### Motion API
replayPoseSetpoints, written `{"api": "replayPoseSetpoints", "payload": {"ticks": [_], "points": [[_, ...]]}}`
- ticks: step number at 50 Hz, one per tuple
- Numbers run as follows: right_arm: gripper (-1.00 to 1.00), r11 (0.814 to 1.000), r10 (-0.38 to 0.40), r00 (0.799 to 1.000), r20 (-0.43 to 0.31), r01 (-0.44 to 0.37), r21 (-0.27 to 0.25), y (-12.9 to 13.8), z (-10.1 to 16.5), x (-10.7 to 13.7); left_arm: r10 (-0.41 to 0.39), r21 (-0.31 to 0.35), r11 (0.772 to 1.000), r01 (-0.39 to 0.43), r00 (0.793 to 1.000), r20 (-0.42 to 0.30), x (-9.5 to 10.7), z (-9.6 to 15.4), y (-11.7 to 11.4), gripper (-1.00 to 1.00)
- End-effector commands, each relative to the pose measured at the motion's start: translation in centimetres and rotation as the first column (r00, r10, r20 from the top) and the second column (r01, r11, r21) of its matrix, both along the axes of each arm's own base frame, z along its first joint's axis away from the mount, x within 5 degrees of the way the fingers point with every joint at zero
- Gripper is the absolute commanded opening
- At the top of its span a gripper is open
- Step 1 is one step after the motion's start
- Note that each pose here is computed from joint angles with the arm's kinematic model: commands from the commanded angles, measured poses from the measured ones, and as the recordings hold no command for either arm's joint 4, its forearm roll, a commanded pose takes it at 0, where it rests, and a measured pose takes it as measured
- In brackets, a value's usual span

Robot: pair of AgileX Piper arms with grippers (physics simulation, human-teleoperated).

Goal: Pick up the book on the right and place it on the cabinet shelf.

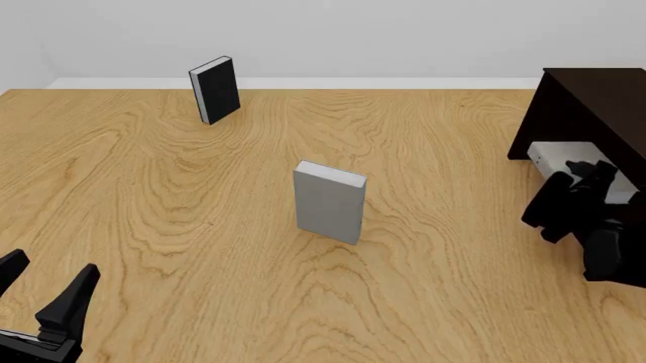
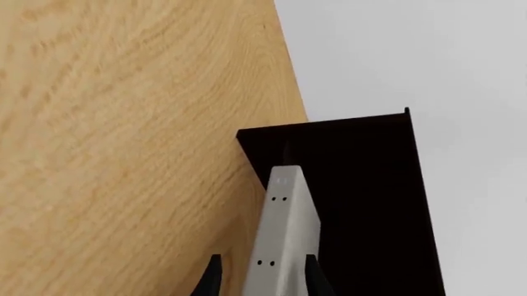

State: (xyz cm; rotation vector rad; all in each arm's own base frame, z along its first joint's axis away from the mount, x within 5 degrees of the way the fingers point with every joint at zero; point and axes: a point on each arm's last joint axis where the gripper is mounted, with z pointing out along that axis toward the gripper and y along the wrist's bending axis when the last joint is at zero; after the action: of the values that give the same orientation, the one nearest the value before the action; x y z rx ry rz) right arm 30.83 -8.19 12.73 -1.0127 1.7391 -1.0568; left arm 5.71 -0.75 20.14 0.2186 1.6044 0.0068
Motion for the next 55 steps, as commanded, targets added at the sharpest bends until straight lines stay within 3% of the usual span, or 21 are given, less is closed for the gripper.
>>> {"api": "replayPoseSetpoints", "payload": {"ticks": [1,7,9,17,19,20,28,30,32,34,39,55], "points": [[1.0,1.0,0.009,1.0,0.006,-0.009,-0.004,0.2,0.3,0.2,0.001,-0.002,1.0,-0.001,1.0,0.0,0.0,0.0,0.0,1.0],[1.0,1.0,0.023,1.0,0.008,-0.023,-0.017,0.5,0.3,0.4,0.001,-0.001,1.0,-0.001,1.0,0.0,0.0,0.0,0.0,1.0],[1.0,1.0,0.028,1.0,0.004,-0.028,0.003,0.8,0.5,0.8,0.001,-0.001,1.0,-0.001,1.0,0.0,0.0,0.0,0.0,1.0],[1.0,0.998,0.051,0.999,0.008,-0.051,-0.031,1.2,0.1,1.0,0.0,-0.002,1.0,0.0,1.0,0.0,0.0,0.0,0.0,1.0],[1.0,0.999,0.054,0.999,-0.001,-0.054,-0.008,1.4,0.3,1.4,0.0,-0.001,1.0,0.0,1.0,0.001,0.0,0.0,0.0,1.0],[1.0,0.998,0.059,0.998,0.009,-0.059,-0.03,1.4,0.2,1.3,0.001,-0.002,1.0,-0.001,1.0,0.001,0.0,0.0,0.0,1.0],[1.0,0.997,0.078,0.997,0.019,-0.078,-0.02,2.0,1.0,2.0,0.0,-0.002,1.0,0.0,1.0,0.001,0.0,0.0,0.0,1.0],[1.0,0.996,0.081,0.997,0.02,-0.08,-0.04,2.0,0.8,1.8,0.002,-0.005,1.0,-0.002,1.0,0.0,0.1,0.0,0.0,1.0],[1.0,0.996,0.083,0.996,0.016,-0.083,-0.023,2.2,1.0,2.1,0.001,-0.004,1.0,-0.001,1.0,0.0,0.1,0.0,0.0,1.0],[1.0,0.995,0.091,0.996,0.017,-0.09,-0.051,2.2,0.6,1.9,0.001,-0.004,1.0,-0.001,1.0,-0.001,0.1,0.0,0.0,1.0],[1.0,0.994,0.104,0.994,0.028,-0.104,-0.025,2.8,1.4,2.6,0.0,-0.006,1.0,0.0,1.0,-0.002,0.1,0.0,0.0,1.0],[1.0,0.989,0.144,0.989,0.03,-0.143,-0.028,4.0,1.7,3.8,0.0,-0.007,1.0,0.0,1.0,-0.005,0.0,0.0,0.0,1.0]]}}
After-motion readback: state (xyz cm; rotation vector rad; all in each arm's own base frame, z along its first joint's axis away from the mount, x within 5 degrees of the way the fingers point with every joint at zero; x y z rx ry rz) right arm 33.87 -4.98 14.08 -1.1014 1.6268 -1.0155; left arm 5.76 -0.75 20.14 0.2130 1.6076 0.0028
